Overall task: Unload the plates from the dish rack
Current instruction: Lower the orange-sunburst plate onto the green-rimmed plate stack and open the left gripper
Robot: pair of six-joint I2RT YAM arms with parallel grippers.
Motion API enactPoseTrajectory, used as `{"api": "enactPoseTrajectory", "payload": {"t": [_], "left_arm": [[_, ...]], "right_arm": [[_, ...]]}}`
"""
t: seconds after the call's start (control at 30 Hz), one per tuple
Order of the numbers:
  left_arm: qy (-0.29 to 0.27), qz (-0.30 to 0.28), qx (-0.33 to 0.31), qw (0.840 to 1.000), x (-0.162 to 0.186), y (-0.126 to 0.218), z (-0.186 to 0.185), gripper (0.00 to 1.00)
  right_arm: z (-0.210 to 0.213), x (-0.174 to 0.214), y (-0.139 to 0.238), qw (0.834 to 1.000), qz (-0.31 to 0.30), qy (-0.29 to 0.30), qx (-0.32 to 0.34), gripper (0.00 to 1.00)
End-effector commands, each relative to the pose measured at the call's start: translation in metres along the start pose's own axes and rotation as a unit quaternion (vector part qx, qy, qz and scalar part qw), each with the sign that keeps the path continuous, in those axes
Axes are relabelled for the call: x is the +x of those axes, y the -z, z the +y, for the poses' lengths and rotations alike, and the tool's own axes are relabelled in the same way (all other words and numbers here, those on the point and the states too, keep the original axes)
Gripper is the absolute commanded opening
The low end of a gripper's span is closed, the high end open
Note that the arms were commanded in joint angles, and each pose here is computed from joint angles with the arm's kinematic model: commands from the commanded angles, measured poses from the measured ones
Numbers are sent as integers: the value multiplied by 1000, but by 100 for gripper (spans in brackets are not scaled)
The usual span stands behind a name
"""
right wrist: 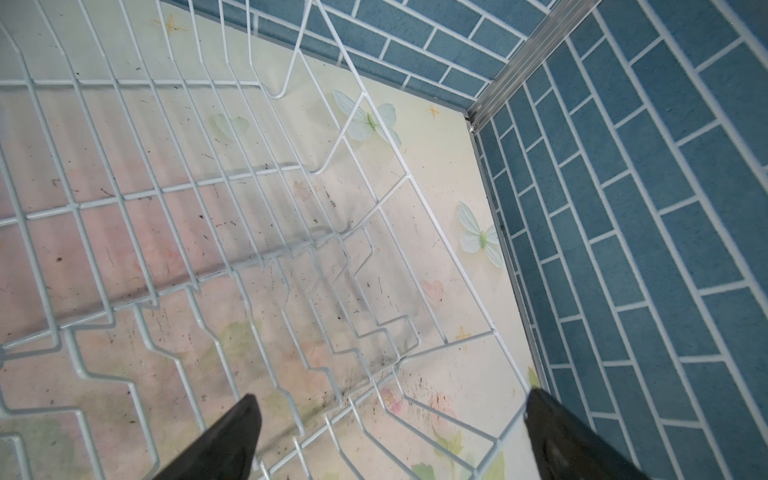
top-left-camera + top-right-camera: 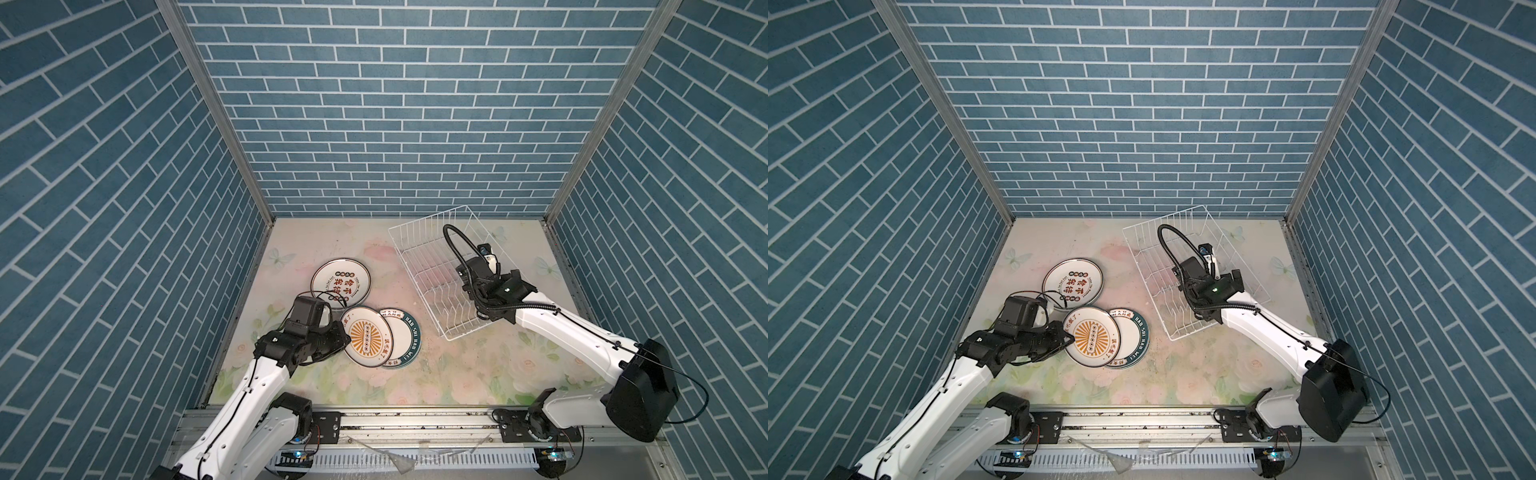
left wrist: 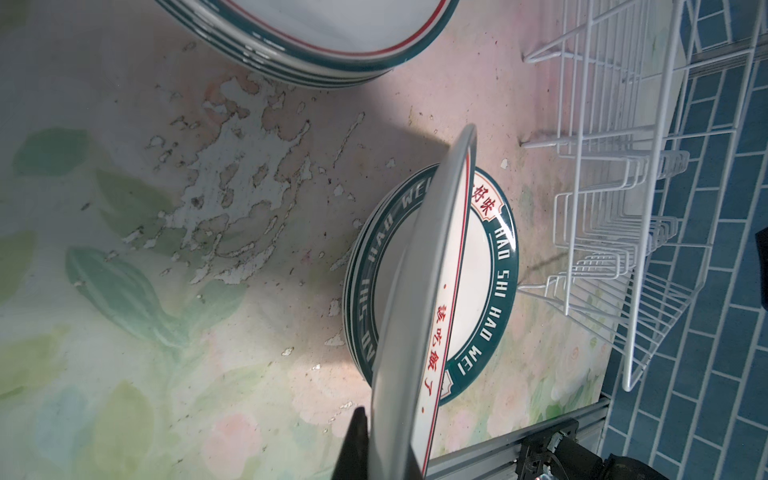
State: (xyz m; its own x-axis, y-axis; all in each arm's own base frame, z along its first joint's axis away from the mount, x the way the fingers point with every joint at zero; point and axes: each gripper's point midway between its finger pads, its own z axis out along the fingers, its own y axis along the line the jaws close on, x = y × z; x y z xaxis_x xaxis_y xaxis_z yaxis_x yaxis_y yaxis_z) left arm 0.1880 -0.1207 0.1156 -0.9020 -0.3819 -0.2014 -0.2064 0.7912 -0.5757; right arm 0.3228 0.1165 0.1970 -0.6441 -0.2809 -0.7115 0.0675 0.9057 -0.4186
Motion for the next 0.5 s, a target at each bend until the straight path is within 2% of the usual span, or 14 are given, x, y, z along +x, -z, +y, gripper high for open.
{"api": "enactPoseTrajectory", "payload": {"t": [0.0,0.47], "left_arm": [[2,-1,23,1000,0,-2,-9,0],[27,21,40,999,14,-29,-12,0]], "right_arm": [[4,12,-5,1000,11,20,-2,99],[7,13,-1,1000,9,12,-27,99]]}}
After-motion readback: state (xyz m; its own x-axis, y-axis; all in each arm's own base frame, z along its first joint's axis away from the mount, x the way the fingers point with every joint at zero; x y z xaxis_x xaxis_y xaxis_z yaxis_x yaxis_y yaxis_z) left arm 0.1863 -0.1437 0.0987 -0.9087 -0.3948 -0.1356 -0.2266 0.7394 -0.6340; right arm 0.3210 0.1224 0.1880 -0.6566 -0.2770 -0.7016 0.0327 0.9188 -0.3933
